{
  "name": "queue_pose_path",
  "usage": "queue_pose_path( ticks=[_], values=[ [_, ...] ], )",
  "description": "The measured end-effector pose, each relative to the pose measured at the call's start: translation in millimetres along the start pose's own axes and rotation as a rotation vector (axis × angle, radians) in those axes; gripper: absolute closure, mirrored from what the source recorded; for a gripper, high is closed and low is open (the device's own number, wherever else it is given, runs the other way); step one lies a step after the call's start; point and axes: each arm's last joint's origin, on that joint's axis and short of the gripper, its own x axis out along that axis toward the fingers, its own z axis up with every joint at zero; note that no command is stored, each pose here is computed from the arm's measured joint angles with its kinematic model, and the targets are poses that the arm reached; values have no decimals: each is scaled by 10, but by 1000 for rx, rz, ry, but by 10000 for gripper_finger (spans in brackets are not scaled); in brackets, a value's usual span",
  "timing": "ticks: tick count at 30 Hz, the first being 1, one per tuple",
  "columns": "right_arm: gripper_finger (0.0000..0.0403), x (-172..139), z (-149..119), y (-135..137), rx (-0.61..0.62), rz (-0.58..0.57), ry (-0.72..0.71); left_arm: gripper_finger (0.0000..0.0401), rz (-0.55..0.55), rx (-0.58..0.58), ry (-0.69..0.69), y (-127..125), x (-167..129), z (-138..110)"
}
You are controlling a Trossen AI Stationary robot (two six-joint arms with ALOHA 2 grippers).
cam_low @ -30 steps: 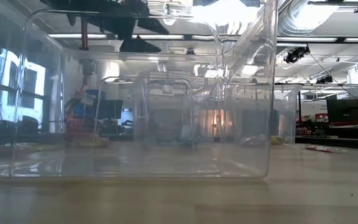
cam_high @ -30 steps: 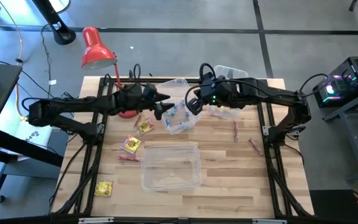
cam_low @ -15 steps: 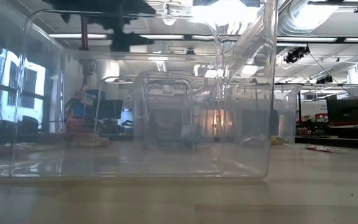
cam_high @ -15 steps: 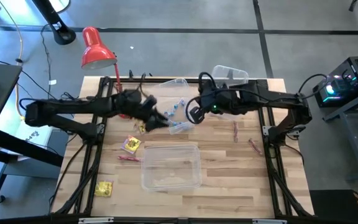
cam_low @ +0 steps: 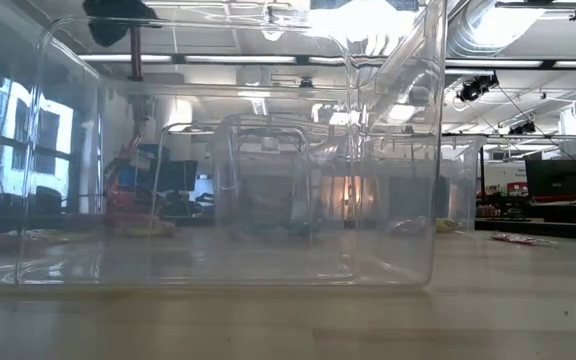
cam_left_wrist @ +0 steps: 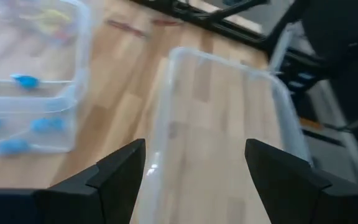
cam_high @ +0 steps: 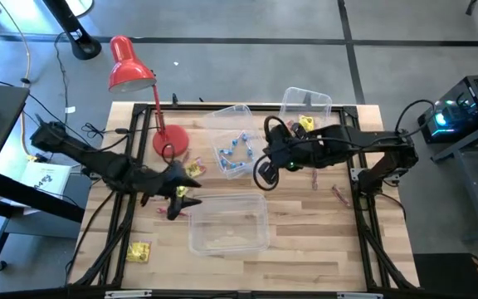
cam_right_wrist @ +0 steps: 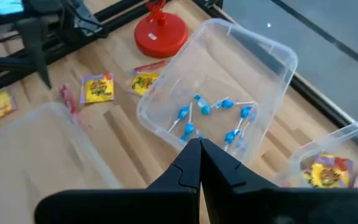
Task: Sort candy
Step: Put the yellow candy into the top right transparent bin
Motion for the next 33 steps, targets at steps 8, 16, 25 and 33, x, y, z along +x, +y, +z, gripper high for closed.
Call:
queue_pose_path(
  ticks=[8, 16, 25, 33],
  values=[
    [403, -15, -40, 0, 24, -23, 16, 131, 217, -28, 33, 82, -96, -149],
    [403, 32, 13, -76, 50, -51, 10, 131, 589, -327, 210, 565, -43, -267],
    [403, 82, 70, -160, 81, -96, -10, 131, 696, -332, 340, 1040, 344, -293],
    [403, 83, 72, -161, 77, -97, -10, 131, 664, -318, 527, 1444, 727, -348]
  ],
)
